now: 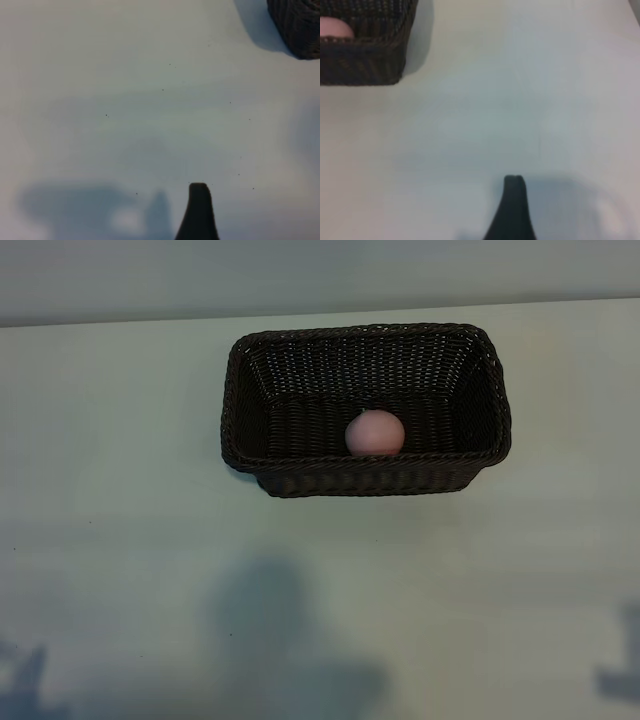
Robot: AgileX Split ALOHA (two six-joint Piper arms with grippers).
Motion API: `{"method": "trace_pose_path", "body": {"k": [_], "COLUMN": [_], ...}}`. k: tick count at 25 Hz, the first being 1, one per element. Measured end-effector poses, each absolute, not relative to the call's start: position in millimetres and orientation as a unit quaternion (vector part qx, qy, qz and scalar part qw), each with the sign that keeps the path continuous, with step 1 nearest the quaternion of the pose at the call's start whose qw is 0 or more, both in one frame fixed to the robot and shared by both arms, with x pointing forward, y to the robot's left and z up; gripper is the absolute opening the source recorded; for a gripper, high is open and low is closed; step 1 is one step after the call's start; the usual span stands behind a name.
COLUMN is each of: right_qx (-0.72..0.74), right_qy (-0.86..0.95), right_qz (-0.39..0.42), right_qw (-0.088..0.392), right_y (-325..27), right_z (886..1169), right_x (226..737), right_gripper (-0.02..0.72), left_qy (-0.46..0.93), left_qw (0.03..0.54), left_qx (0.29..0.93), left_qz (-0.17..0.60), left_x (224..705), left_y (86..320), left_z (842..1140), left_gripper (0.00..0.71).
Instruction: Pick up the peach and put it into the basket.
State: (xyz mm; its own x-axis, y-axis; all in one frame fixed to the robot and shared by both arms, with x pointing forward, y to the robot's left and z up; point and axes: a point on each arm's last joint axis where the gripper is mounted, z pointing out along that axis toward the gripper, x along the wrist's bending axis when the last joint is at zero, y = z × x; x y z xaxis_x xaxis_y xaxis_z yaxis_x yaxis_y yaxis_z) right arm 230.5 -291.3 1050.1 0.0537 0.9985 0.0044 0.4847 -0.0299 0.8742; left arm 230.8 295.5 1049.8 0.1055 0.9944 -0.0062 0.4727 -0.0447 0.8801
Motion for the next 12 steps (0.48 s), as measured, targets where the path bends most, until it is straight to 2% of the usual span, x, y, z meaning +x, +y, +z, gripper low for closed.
{"method": "trace_pose_path", "body": {"k": [12], "right_qx": [0.623], "right_qy": [0.587], "right_qz": [0.358], "right_qw": [0.374], "right_y": [-291.7], "right_z": [1048.9], "right_x": [234.0], "right_gripper": [0.594], "left_qy": [0.576], "left_qw": [0.383], "left_qx": [0.637], "left_qz": [0.34], "left_x": [230.8], "left_y": [295.5], "left_z": [1049.8], "left_gripper": [0.589]}}
